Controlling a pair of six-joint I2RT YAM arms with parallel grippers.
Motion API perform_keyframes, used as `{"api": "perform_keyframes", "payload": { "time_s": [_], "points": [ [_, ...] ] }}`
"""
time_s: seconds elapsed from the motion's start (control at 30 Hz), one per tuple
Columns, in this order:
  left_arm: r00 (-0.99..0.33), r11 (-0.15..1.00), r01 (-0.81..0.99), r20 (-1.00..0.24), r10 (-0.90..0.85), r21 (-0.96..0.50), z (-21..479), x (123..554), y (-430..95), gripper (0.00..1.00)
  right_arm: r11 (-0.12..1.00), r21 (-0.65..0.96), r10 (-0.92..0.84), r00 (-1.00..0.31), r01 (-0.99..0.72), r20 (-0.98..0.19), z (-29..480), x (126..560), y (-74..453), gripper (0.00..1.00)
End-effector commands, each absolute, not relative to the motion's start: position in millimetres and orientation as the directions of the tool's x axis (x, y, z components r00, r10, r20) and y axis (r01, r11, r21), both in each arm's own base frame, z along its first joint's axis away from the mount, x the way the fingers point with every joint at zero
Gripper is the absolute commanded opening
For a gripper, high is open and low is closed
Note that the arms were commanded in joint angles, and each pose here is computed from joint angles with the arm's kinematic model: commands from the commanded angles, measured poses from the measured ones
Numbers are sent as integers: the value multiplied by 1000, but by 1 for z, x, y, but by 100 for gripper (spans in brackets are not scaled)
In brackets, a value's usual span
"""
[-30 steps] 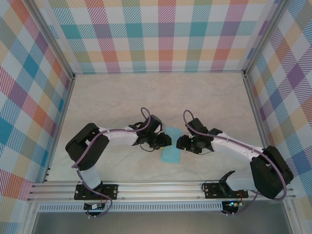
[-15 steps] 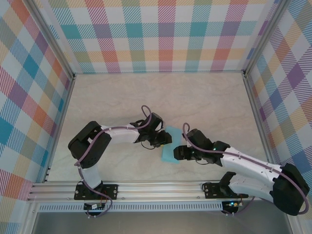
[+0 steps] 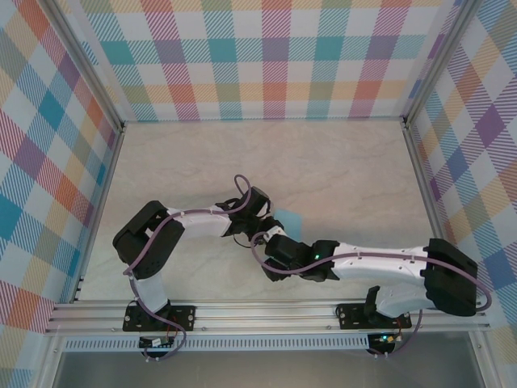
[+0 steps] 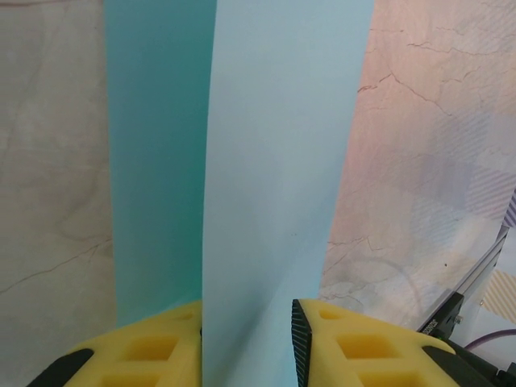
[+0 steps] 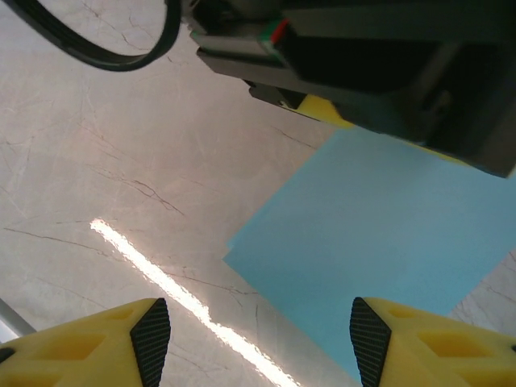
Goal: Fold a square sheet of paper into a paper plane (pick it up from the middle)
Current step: Fold the triangle a second time at the center of the table.
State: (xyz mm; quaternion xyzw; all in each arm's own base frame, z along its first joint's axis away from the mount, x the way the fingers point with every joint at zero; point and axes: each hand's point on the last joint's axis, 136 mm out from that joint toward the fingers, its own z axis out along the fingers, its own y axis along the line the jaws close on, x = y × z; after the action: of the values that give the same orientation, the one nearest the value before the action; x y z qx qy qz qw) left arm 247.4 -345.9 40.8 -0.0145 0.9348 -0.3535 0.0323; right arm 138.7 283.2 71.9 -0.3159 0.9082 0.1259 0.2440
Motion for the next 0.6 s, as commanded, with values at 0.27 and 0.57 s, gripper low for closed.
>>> {"api": "perform_keyframes", "payload": {
  "time_s": [0.27, 0.57],
  "points": [
    [-996, 750, -18, -52, -69, -661, 48, 253, -341, 32, 786, -132, -571, -627, -605, -530, 66, 155, 291, 62],
    [-996, 749, -21, -47, -69, -663, 48, 252, -342, 33, 803, -173, -565, -637, -570, -525, 66, 159, 283, 48]
  ]
}}
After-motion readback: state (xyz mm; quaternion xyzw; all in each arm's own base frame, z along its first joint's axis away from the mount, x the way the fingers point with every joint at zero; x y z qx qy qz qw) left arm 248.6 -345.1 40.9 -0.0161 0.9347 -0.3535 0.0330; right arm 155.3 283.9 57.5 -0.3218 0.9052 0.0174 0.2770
